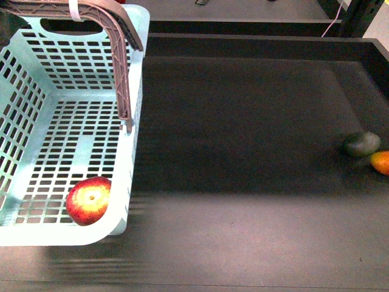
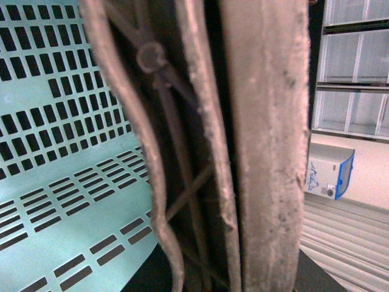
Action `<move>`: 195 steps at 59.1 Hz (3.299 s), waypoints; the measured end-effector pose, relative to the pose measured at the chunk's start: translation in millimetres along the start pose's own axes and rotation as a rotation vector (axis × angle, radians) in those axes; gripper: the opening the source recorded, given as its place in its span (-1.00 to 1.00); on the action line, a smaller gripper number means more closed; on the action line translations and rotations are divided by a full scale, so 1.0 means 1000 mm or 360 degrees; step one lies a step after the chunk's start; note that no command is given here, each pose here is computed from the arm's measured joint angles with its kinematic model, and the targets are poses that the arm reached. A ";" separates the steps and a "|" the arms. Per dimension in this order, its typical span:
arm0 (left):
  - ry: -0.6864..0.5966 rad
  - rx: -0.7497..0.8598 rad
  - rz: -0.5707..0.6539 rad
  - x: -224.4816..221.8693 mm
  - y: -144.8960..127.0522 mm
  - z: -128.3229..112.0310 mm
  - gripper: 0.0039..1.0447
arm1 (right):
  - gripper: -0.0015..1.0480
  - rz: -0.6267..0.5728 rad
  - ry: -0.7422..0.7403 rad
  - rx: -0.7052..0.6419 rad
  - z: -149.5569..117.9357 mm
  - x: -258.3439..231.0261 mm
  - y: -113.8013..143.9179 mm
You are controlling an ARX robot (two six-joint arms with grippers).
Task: Pick apple with right arm and hold basket with left
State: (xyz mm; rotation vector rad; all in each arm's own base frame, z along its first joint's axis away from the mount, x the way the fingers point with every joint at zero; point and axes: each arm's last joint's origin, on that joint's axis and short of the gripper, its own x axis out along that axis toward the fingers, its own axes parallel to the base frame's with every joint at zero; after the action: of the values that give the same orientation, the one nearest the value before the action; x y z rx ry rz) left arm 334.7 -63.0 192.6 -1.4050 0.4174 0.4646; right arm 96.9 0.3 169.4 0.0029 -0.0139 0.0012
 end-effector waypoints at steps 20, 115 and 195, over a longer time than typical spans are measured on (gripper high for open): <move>-0.0022 -0.0003 0.0119 0.019 0.012 0.009 -0.69 | 0.83 0.0000 0.0000 0.0000 0.000 0.000 0.000; -0.0032 0.0060 0.0176 -0.056 0.035 0.031 0.87 | 0.83 0.0000 0.0000 0.0000 0.000 0.000 0.000; -0.0662 0.2218 -0.0754 -0.151 0.135 0.058 -0.94 | 0.83 0.0000 -0.0001 0.0000 0.000 0.000 0.000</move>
State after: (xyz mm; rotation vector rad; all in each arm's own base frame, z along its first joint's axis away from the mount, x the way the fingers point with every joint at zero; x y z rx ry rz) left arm 134.6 -0.5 168.4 -0.0116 -0.0055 -0.0038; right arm 96.9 0.3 169.4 0.0029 -0.0147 0.0012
